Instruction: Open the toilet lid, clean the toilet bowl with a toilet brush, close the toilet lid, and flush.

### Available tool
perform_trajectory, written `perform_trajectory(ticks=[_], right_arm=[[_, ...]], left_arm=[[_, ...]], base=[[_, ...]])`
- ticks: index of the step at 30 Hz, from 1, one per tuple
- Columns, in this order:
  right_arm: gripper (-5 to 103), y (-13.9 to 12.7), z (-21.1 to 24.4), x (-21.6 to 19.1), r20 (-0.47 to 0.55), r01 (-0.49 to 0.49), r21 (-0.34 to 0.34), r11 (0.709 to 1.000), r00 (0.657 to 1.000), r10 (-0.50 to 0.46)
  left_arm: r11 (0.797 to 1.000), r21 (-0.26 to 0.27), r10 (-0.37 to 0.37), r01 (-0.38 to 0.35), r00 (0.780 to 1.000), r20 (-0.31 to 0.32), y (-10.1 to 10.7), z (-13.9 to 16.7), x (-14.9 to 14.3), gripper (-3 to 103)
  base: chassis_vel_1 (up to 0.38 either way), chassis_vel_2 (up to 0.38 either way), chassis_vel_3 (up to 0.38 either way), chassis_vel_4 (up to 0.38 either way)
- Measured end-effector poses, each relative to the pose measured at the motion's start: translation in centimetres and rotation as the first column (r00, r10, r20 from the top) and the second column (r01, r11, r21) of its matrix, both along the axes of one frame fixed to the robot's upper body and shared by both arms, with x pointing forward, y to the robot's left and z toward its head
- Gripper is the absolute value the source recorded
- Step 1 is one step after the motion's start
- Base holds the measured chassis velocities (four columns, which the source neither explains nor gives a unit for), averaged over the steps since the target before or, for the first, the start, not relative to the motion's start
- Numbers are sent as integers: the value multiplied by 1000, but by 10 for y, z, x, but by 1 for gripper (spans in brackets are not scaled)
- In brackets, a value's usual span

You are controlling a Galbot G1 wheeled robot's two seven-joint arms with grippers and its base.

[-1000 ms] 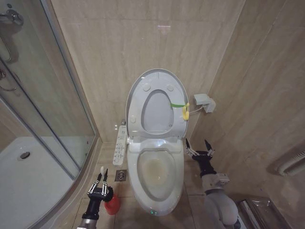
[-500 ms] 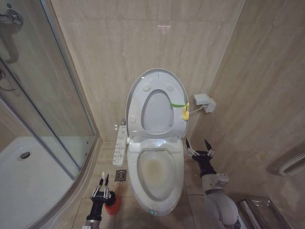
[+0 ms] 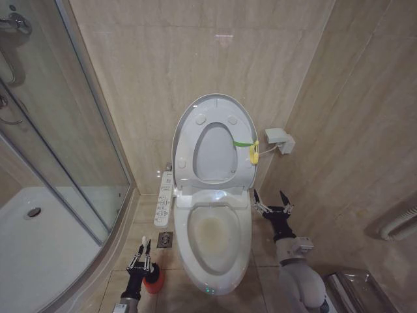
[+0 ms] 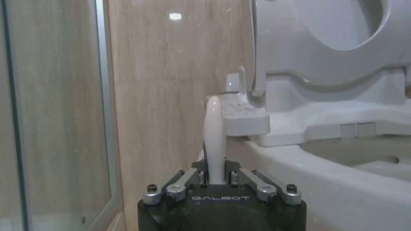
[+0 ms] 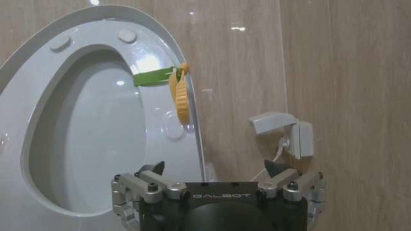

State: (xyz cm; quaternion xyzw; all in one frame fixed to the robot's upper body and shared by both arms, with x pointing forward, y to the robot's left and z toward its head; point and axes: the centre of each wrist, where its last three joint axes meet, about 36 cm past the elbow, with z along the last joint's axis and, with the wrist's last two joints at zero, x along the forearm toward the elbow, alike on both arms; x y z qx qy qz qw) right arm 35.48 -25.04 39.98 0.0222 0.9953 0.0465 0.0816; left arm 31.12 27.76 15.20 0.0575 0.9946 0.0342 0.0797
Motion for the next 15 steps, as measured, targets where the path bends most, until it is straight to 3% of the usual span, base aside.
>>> perform_trajectory(ticks=[15], right_arm=[[100,0,0,0,0,0,0,1000,1000,0]], left_arm=[[1000,19,15,-13,998,-61,11,-24,13,18]], base=[[0,0,0,0]])
